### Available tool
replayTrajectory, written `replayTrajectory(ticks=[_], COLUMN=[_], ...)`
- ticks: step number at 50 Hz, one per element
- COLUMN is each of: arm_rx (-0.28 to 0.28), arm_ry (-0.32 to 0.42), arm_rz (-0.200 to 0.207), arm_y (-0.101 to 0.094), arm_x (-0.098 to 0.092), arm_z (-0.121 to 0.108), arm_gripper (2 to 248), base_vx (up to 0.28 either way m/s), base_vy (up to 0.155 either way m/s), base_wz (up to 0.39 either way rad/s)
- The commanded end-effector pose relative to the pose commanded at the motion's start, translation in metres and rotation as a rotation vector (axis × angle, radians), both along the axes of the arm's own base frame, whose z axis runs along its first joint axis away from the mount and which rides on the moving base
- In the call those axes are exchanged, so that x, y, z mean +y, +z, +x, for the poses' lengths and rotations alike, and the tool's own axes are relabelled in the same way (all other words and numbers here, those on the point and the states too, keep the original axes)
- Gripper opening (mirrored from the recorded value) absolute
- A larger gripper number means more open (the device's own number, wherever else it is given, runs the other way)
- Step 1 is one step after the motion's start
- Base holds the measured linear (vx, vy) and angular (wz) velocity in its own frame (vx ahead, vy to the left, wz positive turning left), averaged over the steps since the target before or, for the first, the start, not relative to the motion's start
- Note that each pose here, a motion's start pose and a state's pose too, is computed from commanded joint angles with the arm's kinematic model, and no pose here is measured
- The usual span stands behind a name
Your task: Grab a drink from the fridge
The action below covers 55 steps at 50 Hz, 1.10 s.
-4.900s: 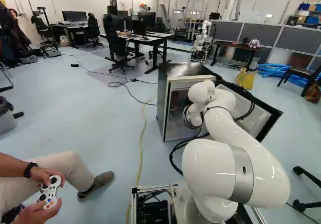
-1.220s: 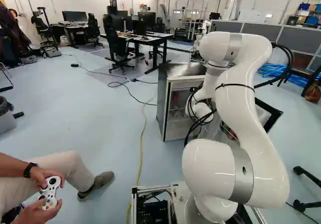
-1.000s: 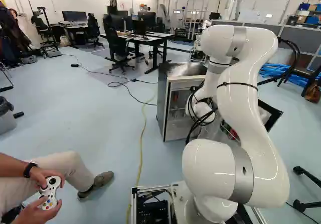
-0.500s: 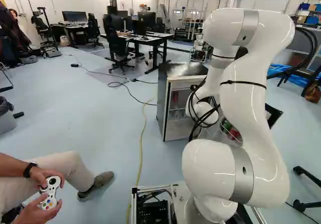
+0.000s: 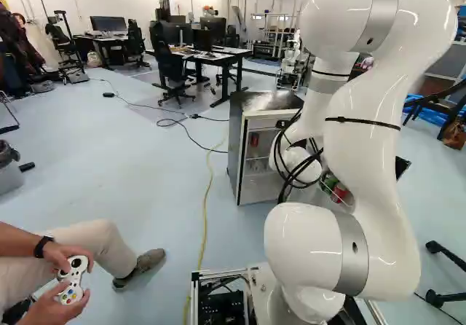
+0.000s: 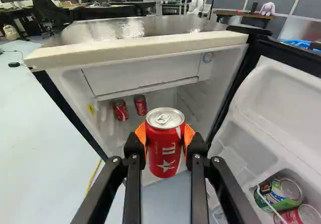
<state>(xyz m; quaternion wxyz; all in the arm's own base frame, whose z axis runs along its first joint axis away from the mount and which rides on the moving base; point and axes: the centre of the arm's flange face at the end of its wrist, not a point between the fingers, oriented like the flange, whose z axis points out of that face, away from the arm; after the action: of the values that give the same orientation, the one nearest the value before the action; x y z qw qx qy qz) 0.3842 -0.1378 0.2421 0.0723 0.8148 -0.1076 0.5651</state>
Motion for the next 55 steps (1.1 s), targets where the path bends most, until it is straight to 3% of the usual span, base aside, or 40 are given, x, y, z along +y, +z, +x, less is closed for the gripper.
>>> replayTrajectory(ticks=[55], arm_rx=[-0.117], arm_ry=[0.004], arm_rz=[-0.045], arm_y=[0.058], arm_x=[0.002], arm_z=[-0.002], arm_gripper=[91], base_vx=[0.0], base_vy=[0.0], base_wz=[0.0])
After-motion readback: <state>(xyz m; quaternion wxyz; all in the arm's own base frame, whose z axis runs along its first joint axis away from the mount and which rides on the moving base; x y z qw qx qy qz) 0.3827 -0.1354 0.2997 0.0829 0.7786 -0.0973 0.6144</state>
